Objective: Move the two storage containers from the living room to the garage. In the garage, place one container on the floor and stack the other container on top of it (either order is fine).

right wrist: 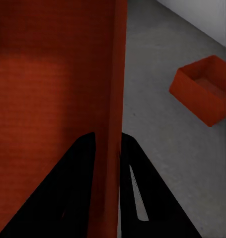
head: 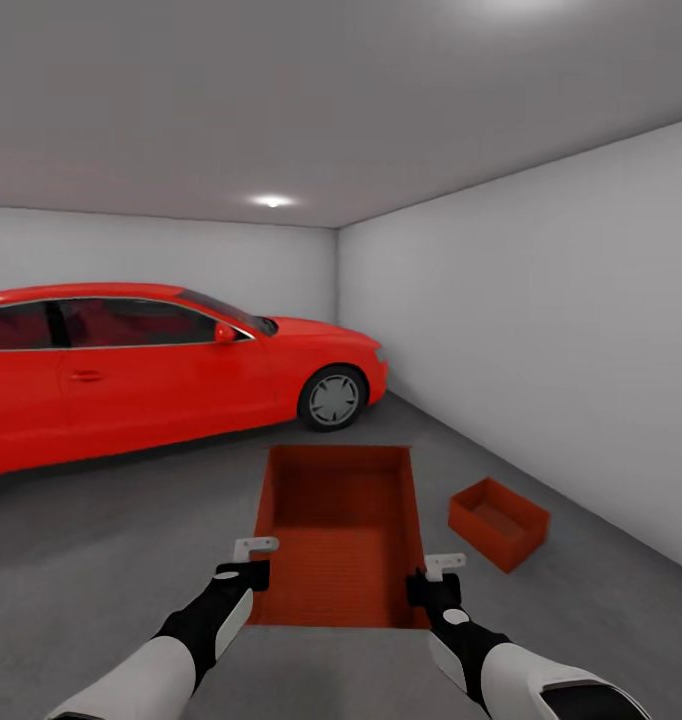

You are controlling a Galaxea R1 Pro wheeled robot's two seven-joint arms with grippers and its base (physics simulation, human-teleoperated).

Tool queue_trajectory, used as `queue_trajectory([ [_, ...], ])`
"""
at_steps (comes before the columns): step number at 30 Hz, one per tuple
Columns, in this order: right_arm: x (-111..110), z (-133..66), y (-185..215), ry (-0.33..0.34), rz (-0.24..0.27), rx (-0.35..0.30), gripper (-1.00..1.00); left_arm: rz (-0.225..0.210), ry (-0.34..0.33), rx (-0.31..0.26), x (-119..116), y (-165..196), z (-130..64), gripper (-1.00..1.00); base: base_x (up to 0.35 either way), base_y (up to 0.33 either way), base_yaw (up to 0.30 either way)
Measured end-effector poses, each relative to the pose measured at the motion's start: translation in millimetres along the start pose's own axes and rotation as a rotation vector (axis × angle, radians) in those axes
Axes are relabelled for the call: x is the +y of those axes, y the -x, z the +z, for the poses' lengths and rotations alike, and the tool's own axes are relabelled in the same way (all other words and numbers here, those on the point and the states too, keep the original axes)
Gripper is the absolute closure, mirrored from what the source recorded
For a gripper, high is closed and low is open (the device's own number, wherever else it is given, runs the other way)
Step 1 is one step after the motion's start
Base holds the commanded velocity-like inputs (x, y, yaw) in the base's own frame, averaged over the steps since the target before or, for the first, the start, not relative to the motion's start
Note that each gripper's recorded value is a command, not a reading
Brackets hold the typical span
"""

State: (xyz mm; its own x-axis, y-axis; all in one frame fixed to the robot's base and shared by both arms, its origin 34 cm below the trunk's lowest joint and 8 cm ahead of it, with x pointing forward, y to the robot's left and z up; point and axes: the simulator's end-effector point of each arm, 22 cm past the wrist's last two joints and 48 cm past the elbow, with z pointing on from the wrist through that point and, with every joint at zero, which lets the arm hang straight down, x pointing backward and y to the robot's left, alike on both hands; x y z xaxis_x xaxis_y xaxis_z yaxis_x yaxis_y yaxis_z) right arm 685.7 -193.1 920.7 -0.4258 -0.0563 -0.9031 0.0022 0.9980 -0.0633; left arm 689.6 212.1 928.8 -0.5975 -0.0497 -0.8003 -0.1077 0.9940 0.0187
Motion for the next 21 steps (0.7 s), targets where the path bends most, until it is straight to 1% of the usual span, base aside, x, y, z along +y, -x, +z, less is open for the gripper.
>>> queue_trajectory([
  [10,0.0,-0.1,-0.2,0.0,0.0,0.0,1.0,0.0,0.0,0.0,0.0,-0.1,0.0,1.0,0.308,0.127,-0.286],
  [15,0.0,-0.2,-0.8,0.0,0.0,0.001,1.0,0.001,0.0,0.001,0.0,-0.7,0.1,1.0,0.301,0.063,-0.286],
  [18,0.0,0.0,-0.6,0.0,0.0,0.001,1.0,0.001,0.0,0.001,0.0,-0.4,0.2,1.0,0.239,0.014,-0.286],
  [21,0.2,0.3,-0.7,0.0,0.0,0.001,1.0,0.0,0.0,0.002,0.1,-0.7,0.5,1.0,0.098,0.003,-0.286],
])
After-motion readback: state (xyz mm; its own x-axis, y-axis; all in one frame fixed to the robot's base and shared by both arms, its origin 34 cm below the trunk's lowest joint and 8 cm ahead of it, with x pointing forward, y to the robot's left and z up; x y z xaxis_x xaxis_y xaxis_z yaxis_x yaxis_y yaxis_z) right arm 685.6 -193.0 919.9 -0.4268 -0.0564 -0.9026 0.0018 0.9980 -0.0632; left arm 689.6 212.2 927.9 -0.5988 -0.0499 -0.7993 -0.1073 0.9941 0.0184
